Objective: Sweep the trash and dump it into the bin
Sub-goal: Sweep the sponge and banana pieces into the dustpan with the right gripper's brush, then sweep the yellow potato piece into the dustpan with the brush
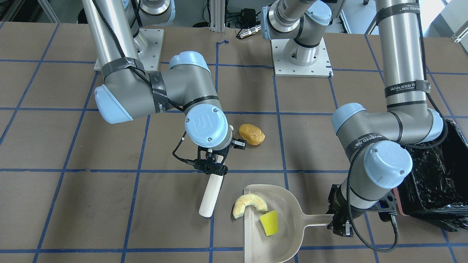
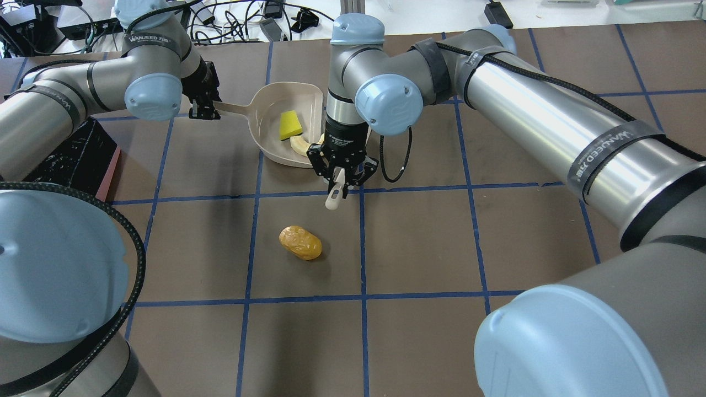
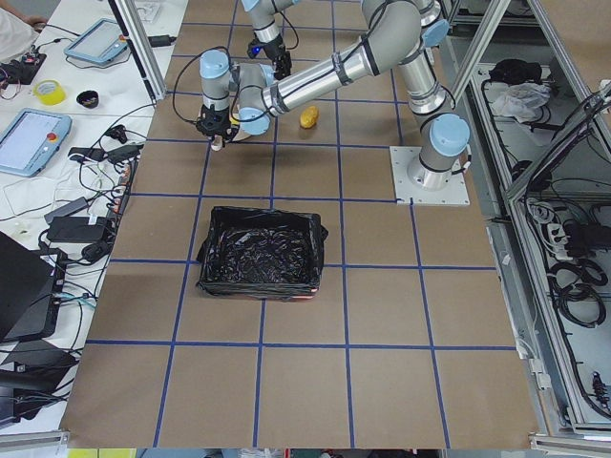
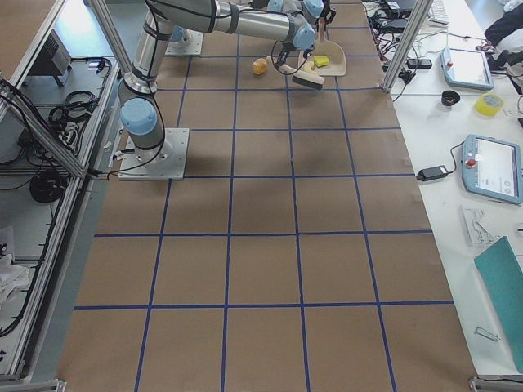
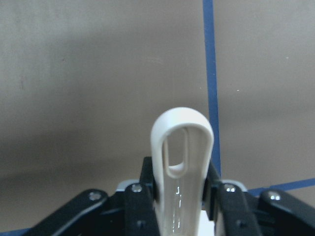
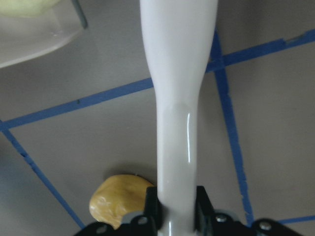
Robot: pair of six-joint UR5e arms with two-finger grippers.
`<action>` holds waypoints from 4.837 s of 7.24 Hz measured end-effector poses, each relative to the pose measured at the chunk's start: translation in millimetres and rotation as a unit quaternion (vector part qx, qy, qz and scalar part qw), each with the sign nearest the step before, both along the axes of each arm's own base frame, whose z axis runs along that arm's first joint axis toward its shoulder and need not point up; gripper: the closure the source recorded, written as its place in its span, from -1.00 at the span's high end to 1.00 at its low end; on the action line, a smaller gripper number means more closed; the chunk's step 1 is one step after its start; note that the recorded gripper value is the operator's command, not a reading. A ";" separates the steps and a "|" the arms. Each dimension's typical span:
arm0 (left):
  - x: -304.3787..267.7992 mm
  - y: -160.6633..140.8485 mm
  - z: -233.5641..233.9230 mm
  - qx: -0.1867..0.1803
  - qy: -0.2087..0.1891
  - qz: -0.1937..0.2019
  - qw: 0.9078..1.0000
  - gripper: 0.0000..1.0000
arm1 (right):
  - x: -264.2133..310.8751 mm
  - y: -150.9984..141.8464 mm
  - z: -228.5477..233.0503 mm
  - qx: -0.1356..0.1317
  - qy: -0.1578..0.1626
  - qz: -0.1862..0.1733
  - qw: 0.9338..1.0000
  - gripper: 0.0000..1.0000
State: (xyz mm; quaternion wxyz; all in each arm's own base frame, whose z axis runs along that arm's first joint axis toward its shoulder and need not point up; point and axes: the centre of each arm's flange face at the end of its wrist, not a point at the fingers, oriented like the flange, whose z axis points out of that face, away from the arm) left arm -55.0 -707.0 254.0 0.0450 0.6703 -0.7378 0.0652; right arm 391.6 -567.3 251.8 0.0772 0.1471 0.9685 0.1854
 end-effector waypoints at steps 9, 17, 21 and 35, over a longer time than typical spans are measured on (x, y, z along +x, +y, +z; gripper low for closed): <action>29.8 20.6 22.1 0.039 -0.007 -0.049 0.998 -1.00 | 11.3 52.1 59.3 -0.023 0.057 0.130 0.990 -1.00; 93.0 167.6 34.0 0.087 0.004 -0.136 0.987 -1.00 | 21.5 242.8 45.2 0.048 0.126 -0.046 0.990 -1.00; 88.0 198.0 -11.7 0.006 -0.026 -0.123 0.992 -1.00 | 74.3 256.0 -20.9 0.007 0.094 -0.014 0.995 -1.00; 75.9 200.7 -14.4 0.021 -0.001 -0.114 0.993 -1.00 | 44.0 118.9 37.1 -0.055 0.098 -0.011 0.994 -1.00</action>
